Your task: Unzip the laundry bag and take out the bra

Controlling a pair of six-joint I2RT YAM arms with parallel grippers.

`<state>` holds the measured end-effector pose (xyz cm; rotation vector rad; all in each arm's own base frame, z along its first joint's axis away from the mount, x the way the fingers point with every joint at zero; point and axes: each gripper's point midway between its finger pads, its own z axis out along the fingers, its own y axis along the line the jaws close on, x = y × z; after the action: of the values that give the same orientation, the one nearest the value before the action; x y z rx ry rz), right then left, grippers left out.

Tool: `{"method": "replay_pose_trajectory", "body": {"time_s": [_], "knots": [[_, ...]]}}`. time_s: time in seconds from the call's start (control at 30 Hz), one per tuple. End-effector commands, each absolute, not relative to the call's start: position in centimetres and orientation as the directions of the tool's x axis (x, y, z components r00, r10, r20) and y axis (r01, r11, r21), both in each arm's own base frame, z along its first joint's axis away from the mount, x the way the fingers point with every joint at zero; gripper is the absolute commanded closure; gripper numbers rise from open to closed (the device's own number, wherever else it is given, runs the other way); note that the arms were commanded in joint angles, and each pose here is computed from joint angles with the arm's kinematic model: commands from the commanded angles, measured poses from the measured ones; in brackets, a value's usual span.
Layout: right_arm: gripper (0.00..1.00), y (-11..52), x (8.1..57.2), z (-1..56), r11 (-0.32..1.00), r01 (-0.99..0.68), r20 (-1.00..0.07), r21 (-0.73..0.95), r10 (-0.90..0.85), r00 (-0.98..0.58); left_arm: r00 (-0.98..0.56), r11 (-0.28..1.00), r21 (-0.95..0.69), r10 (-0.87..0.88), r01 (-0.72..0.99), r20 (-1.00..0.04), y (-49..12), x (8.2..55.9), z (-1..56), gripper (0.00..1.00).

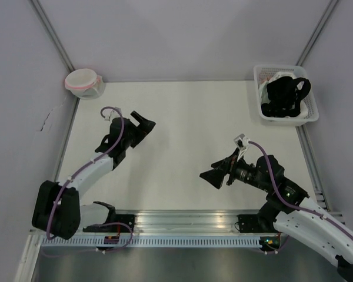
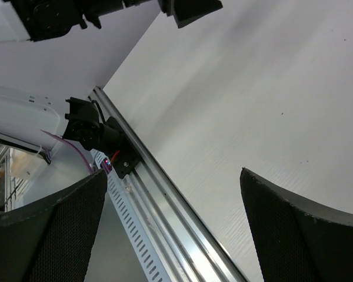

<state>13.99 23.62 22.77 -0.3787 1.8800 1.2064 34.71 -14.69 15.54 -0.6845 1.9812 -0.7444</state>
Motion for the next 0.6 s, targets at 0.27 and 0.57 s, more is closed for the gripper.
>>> {"method": "replay_pose_trajectory", "body": {"time_s": [0.27, 0.57], "knots": [[0.02, 21.1, 12.3, 22.3, 0.536, -0.609, -0.780, 0.585, 0.167, -0.603, -0.233, 0.465, -0.847, -0.881, -0.258, -0.413, -5.4, 49.0, 18.4, 0.00], [0.02, 19.2, 11.3, 20.9, 0.591, -0.560, -0.759, 0.581, 0.146, -0.634, -0.008, 0.312, -0.861, -0.941, -0.401, -0.338, 6.7, 54.0, 14.1, 0.00]]}}
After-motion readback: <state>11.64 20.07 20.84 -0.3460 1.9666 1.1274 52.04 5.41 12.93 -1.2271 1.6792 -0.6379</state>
